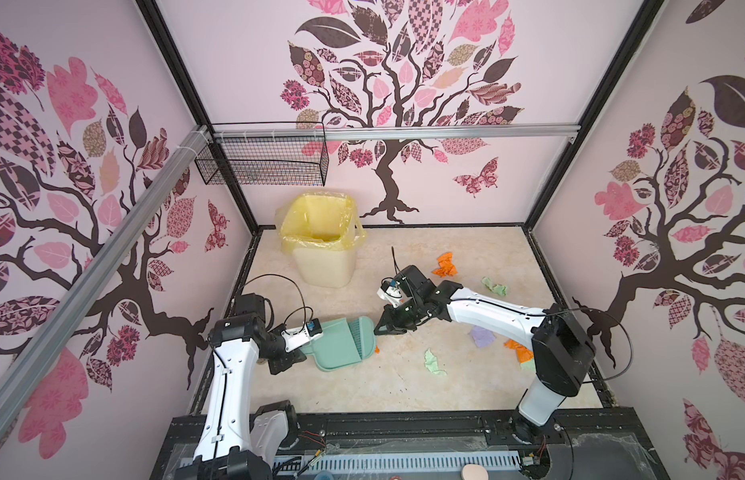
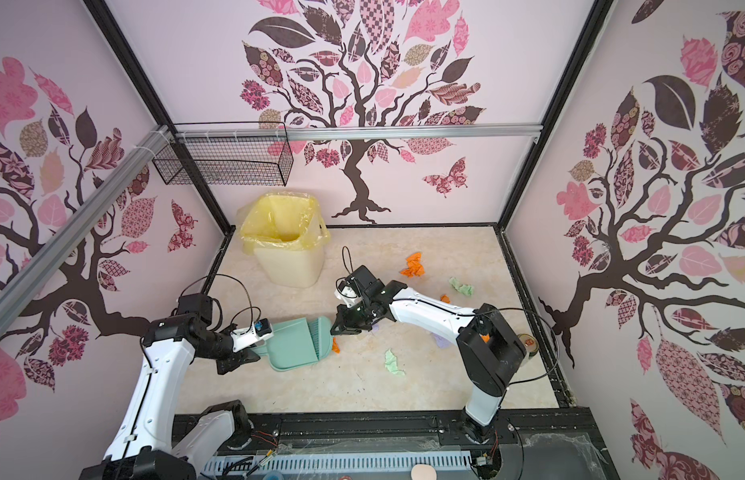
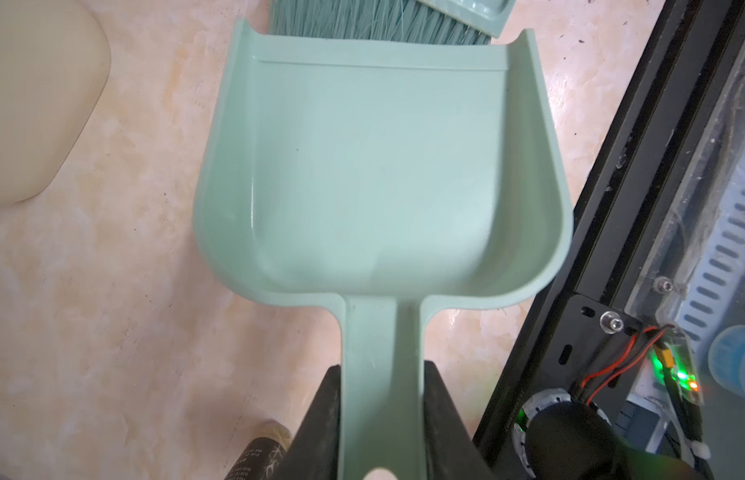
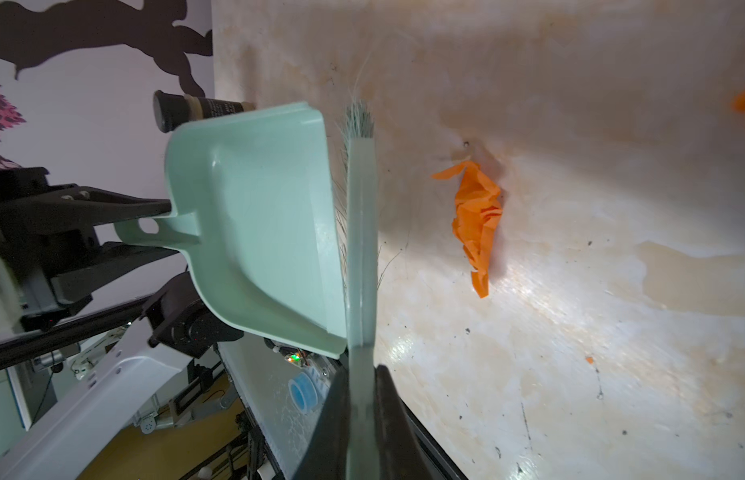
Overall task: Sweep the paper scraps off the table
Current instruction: 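Lift the broom with the right gripper and carry it toward the far wall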
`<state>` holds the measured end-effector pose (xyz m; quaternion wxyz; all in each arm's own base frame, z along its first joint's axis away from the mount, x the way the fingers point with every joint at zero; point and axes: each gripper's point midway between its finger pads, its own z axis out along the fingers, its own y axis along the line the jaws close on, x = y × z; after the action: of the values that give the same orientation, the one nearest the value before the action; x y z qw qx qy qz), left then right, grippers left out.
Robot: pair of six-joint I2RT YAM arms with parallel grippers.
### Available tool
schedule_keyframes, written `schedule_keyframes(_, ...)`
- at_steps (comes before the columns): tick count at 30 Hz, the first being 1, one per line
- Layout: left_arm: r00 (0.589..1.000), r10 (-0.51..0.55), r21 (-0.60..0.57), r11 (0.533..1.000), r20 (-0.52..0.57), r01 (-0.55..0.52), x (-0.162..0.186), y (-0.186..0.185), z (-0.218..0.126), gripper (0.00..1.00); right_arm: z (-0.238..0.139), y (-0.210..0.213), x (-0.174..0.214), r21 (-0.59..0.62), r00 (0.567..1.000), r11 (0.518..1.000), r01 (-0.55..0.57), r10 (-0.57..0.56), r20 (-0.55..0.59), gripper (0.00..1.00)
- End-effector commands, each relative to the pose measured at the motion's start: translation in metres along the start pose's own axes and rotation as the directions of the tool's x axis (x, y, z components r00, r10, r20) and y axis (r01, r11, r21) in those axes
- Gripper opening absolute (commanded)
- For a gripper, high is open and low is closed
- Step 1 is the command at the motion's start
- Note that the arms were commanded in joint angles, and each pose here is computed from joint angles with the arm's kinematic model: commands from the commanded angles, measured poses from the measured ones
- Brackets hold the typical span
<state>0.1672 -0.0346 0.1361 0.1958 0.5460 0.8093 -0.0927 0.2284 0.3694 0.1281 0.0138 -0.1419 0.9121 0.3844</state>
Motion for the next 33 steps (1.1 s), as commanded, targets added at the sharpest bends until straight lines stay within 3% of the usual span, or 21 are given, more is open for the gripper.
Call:
schedule_keyframes(1, 0.998, -0.037, 0.005, 0.999, 0.051, 0.037, -0.005, 0.003, 0.007, 0.00, 0.003, -0.032, 0.003, 0.099, 0.999, 0.995, -0.004, 0.008, -0.037, 0.00)
schedule_keyframes(11, 0.992, -0.080, 0.013, 0.997, 0.093, 0.080, -0.008, 0.004, 0.018, 0.00, -0.036, -0.093, 0.013, 0.288, 0.996, 0.957, 0.006, 0.018, -0.083, 0.00)
schedule_keyframes(19, 0.990, -0.110, 0.037, 0.994, 0.094, 0.106, -0.006, 0.005, 0.026, 0.00, -0.089, -0.134, 0.022, 0.502, 0.993, 0.863, 0.058, 0.001, -0.116, 0.00)
schedule_keyframes(24, 0.988, -0.121, 0.039, 0.992, 0.098, 0.117, -0.007, 0.008, 0.028, 0.00, -0.122, -0.110, 0.013, 0.513, 0.993, 0.852, 0.102, -0.059, -0.100, 0.00)
schedule_keyframes(28, 0.987, -0.124, 0.037, 0.992, 0.106, 0.120, -0.010, 0.011, 0.025, 0.00, -0.142, -0.068, -0.010, 0.438, 0.992, 0.890, 0.125, -0.125, -0.029, 0.00)
schedule_keyframes(33, 0.987, -0.122, 0.031, 0.992, 0.108, 0.119, -0.012, 0.016, 0.023, 0.00, -0.139, -0.031, -0.058, 0.320, 0.983, 0.940, 0.118, -0.156, 0.095, 0.00)
